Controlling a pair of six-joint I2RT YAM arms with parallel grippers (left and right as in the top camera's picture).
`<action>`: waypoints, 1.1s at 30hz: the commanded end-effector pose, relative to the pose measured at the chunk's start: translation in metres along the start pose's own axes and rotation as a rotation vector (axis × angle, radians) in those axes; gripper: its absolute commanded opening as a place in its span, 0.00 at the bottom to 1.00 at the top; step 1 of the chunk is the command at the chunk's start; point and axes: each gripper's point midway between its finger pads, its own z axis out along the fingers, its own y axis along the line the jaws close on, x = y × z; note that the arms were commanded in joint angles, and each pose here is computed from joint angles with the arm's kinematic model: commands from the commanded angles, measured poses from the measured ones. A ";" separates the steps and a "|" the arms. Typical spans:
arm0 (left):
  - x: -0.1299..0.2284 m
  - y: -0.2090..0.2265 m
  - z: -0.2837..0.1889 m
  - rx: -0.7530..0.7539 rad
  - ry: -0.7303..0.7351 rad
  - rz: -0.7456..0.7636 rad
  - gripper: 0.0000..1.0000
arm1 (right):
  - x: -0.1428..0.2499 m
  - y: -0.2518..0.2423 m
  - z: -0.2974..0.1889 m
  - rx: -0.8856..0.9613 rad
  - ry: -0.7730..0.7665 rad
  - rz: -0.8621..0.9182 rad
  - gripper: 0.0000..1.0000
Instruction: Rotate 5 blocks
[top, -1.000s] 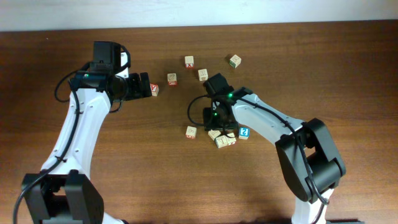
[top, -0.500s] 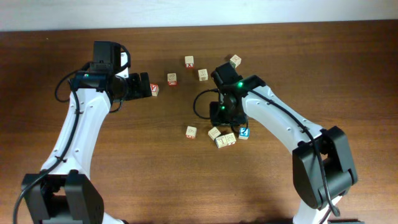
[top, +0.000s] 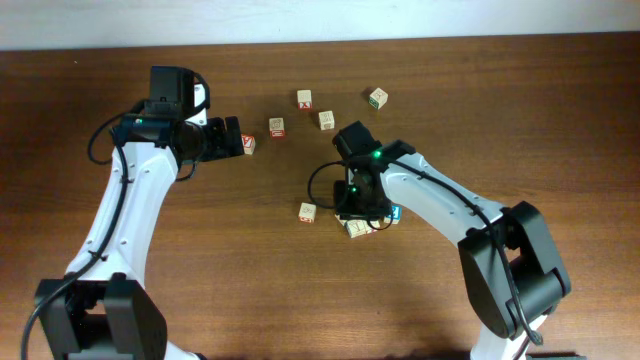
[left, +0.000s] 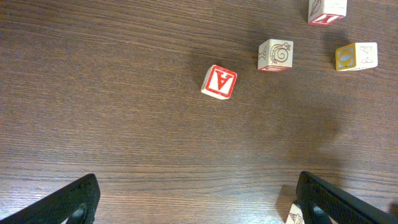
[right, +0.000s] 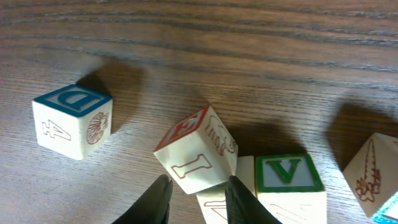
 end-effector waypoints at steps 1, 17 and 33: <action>-0.007 0.000 -0.009 -0.002 -0.032 0.016 0.99 | 0.000 -0.001 0.004 0.013 -0.008 0.007 0.30; -0.007 0.000 -0.009 -0.002 -0.032 0.016 0.99 | -0.012 0.023 0.010 -0.032 -0.103 -0.149 0.38; -0.007 0.000 -0.009 -0.002 -0.032 0.016 0.99 | -0.009 0.002 0.014 0.099 -0.075 0.044 0.53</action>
